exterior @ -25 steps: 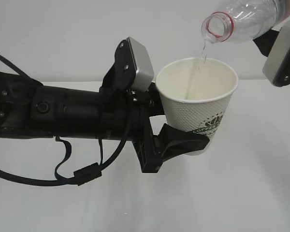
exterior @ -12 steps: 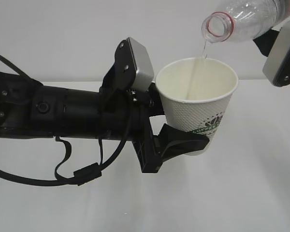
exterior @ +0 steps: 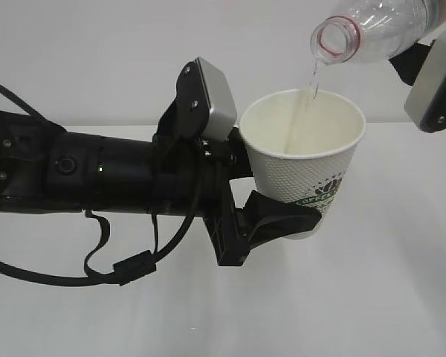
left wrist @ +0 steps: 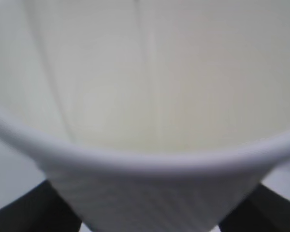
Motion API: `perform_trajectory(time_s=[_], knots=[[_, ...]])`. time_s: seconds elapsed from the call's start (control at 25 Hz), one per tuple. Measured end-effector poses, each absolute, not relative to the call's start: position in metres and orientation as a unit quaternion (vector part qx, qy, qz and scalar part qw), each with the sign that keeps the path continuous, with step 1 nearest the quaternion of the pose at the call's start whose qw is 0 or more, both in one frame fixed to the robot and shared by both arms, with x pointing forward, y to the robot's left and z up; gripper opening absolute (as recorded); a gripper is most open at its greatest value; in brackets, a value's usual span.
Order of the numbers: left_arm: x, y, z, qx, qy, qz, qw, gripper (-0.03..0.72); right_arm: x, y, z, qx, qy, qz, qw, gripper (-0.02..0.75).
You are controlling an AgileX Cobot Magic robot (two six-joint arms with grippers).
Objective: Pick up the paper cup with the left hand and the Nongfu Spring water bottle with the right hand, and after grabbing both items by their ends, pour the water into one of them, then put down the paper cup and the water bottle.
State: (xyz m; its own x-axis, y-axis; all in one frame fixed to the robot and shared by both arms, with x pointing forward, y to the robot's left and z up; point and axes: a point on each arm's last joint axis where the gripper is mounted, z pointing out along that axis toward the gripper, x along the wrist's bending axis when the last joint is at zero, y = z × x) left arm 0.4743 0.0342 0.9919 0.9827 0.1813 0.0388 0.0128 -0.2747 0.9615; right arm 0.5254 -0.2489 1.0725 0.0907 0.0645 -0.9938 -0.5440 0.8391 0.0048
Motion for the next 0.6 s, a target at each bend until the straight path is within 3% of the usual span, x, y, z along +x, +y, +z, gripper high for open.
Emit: perform_trajectory(time_s=[0.6], knots=[[0.4743, 0.0342, 0.9919, 0.795, 0.061, 0.07, 0.599, 0.545, 0.5251, -0.2486, 1.0731, -0.188, 0.637, 0.215, 0.716, 0.503]])
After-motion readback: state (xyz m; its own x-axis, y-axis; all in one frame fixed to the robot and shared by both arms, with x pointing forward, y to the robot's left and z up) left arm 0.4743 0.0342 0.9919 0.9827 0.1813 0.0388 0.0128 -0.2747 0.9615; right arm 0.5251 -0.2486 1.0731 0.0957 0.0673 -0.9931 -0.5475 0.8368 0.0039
